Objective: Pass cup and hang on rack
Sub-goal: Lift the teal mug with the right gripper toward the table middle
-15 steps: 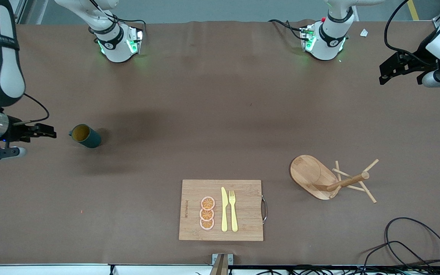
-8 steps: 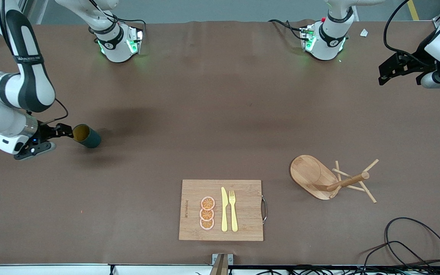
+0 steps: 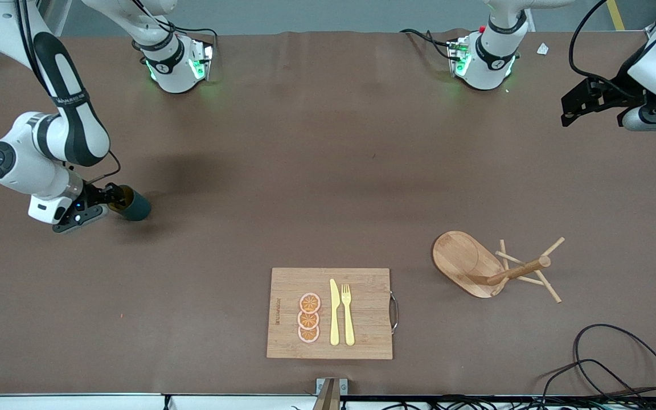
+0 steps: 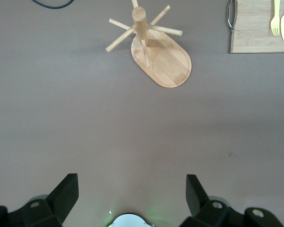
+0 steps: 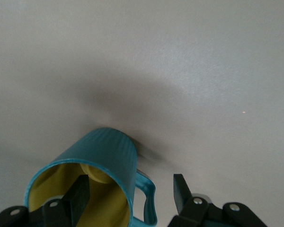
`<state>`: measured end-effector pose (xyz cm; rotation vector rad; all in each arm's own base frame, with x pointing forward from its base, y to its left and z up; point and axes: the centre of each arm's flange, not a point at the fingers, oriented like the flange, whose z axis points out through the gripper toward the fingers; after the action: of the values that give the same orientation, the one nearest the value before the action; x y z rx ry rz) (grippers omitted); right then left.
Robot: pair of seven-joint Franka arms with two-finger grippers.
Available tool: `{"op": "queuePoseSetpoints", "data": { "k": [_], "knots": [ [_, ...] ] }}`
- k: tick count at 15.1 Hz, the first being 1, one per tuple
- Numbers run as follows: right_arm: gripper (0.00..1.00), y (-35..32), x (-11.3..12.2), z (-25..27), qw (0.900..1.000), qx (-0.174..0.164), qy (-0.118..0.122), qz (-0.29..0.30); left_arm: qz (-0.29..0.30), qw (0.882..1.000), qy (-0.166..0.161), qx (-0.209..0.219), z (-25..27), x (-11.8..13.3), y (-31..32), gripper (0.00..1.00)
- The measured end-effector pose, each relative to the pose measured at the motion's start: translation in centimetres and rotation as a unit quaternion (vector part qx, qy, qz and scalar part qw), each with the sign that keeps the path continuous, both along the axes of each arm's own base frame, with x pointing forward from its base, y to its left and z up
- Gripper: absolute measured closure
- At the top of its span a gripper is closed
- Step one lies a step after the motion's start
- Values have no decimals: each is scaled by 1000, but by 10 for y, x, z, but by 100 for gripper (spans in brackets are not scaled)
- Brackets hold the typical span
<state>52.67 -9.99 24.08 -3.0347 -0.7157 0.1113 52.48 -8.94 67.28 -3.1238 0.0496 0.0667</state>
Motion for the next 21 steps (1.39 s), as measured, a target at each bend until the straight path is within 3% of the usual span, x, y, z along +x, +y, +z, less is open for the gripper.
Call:
{"op": "queuePoseSetpoints", "data": {
  "k": [8, 14, 18, 21],
  "knots": [
    [96, 2, -1, -9, 999, 6, 15, 37, -5, 1000, 0, 0, 0, -1, -6, 0],
    [96, 51, 9, 22, 998, 9, 45, 37, -8, 1000, 1, 0, -1, -1, -9, 0],
    [96, 150, 5, 49, 998, -11, 54, -22, -9, 1000, 2, 0, -2, 0, -9, 0],
    [96, 242, -6, 58, 996, -30, 44, -75, -10, 1000, 4, 0, -4, 1, -11, 0]
  ]
}}
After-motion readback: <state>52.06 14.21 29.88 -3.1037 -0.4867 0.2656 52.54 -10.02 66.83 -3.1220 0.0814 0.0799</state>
